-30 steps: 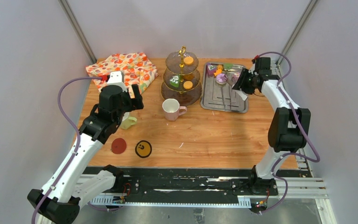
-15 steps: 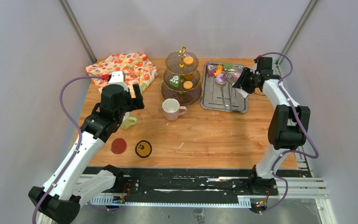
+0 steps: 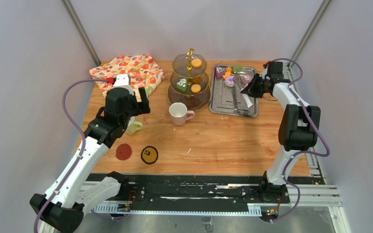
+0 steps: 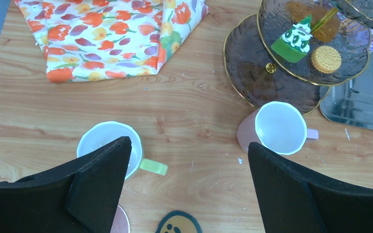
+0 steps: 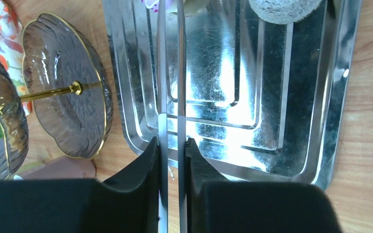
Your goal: Serve the afternoon tea
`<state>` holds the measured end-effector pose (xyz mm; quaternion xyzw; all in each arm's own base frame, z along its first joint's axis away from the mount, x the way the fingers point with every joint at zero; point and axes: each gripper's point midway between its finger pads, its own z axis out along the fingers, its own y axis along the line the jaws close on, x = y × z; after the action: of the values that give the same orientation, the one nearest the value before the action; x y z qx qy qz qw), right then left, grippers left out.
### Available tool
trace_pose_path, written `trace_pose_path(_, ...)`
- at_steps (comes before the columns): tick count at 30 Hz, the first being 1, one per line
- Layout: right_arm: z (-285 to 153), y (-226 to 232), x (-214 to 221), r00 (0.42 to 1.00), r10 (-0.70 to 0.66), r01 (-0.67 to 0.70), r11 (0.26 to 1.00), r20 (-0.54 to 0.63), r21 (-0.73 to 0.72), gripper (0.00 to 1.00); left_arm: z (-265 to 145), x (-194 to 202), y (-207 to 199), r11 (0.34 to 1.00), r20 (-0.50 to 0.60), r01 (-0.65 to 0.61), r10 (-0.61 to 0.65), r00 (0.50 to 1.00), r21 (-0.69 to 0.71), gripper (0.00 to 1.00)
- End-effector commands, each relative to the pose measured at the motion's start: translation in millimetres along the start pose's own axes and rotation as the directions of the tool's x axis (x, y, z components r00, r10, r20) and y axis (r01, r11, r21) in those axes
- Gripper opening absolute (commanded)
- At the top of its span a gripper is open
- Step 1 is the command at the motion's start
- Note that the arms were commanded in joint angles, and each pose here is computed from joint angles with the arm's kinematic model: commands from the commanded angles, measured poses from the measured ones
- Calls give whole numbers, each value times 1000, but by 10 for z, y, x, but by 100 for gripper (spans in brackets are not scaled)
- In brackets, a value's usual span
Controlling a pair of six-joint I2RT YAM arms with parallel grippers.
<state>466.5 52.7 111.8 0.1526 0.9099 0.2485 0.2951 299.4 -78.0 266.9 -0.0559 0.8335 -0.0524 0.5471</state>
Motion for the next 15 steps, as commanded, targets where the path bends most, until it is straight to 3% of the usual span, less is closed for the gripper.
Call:
trace_pose_path(1,-158,126,-170,998,-7,10,999,62,-43,2,-23,-93,6,1000,44,2,-2,999,-3,95)
trace_pose_path(15,-571,185,25,994,-43,46,999,105,-29,0,-37,-80,12,1000,43,1,-1,999,-1,95)
